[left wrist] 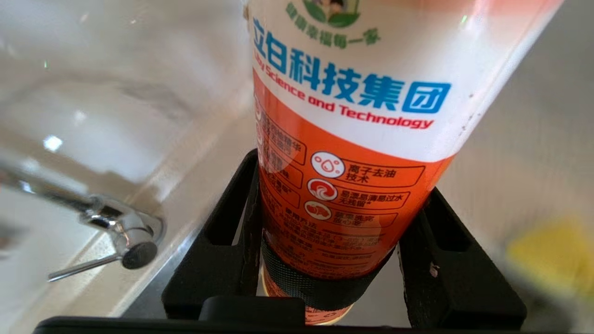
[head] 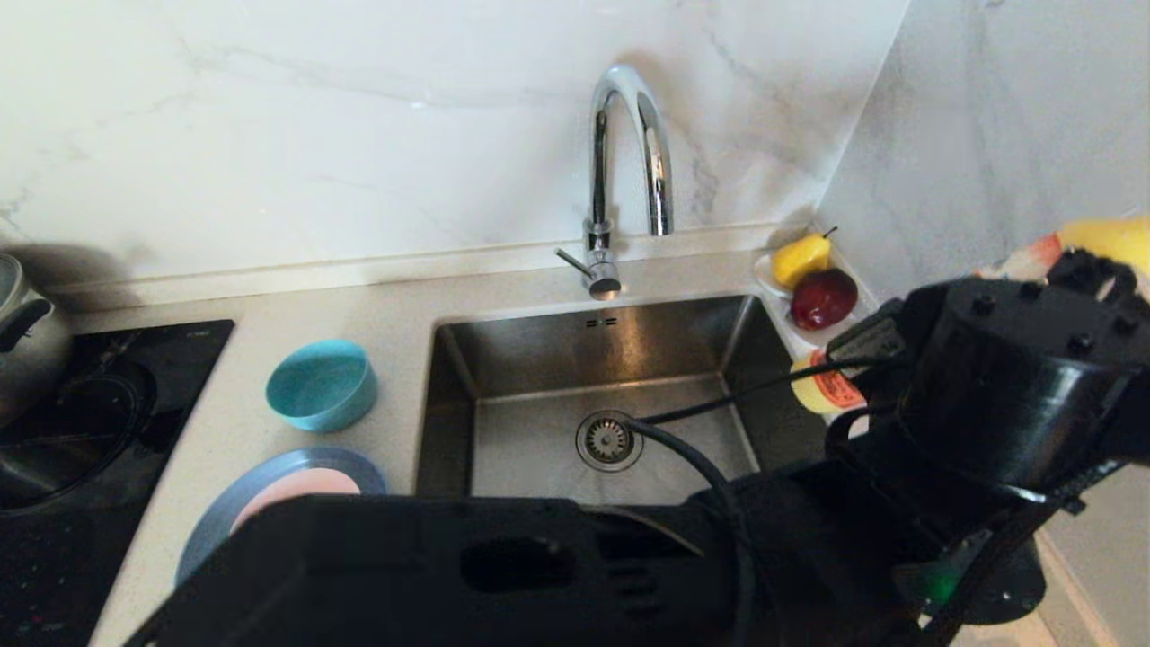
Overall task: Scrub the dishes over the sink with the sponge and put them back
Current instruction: Place the dish soap on the table
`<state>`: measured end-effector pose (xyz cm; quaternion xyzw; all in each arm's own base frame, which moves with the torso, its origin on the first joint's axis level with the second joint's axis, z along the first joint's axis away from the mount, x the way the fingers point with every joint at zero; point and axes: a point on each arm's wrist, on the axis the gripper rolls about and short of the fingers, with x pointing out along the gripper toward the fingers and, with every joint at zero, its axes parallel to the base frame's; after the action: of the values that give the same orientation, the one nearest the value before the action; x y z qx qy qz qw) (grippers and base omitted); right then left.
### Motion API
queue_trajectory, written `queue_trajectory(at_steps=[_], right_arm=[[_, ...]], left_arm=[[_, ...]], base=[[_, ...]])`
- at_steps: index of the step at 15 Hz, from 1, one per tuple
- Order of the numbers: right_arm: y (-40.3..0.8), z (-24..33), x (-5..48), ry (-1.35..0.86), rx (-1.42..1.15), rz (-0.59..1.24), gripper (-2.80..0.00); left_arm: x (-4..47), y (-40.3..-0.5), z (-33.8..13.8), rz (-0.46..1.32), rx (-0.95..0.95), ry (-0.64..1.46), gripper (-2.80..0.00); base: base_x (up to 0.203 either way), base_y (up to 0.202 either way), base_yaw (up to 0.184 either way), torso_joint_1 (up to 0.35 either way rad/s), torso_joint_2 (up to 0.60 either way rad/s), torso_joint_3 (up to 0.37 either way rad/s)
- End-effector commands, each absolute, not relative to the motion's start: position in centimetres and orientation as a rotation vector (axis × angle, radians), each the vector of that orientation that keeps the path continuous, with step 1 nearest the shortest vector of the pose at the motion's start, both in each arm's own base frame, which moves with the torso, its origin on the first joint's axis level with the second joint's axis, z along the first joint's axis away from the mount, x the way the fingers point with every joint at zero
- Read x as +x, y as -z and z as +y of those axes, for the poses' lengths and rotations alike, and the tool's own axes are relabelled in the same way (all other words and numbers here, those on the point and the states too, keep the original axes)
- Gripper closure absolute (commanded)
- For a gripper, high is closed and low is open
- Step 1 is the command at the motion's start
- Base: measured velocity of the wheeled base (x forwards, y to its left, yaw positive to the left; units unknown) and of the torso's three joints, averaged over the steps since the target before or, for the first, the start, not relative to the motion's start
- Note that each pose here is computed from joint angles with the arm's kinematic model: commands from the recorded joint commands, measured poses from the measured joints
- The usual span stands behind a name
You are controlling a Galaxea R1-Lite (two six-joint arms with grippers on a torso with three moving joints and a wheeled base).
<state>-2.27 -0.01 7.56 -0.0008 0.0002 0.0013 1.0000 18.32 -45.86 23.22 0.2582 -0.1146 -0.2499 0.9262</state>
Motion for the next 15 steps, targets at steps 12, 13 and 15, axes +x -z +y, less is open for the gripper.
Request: queue_trajectory(at_steps=[12,13,15], right_arm=[[-7.6,0.0,-2.3,-0.003,-0.002,0.002,0.00],[-7.6,0.0,-2.3,-0.002,-0.002,0.000,0.00],[-7.6,0.0,-2.3,-0.002,-0.002,0.000,0.00]], left_arm=[[16.4,-45.0,-26.0,-0.473,-0.151,0.342,0.00],[17.3,-45.4,-24.5,-0.466,-0.172,0.295,0.00],[18.6,-46.1,-21.2,-0.450,-0.182,0.198,0.00]], base=[[0.000,0.000,0.000,0.000,0.00,0.000],[0.000,0.000,0.000,0.000,0.00,0.000],[0.000,0.000,0.000,0.000,0.00,0.000]])
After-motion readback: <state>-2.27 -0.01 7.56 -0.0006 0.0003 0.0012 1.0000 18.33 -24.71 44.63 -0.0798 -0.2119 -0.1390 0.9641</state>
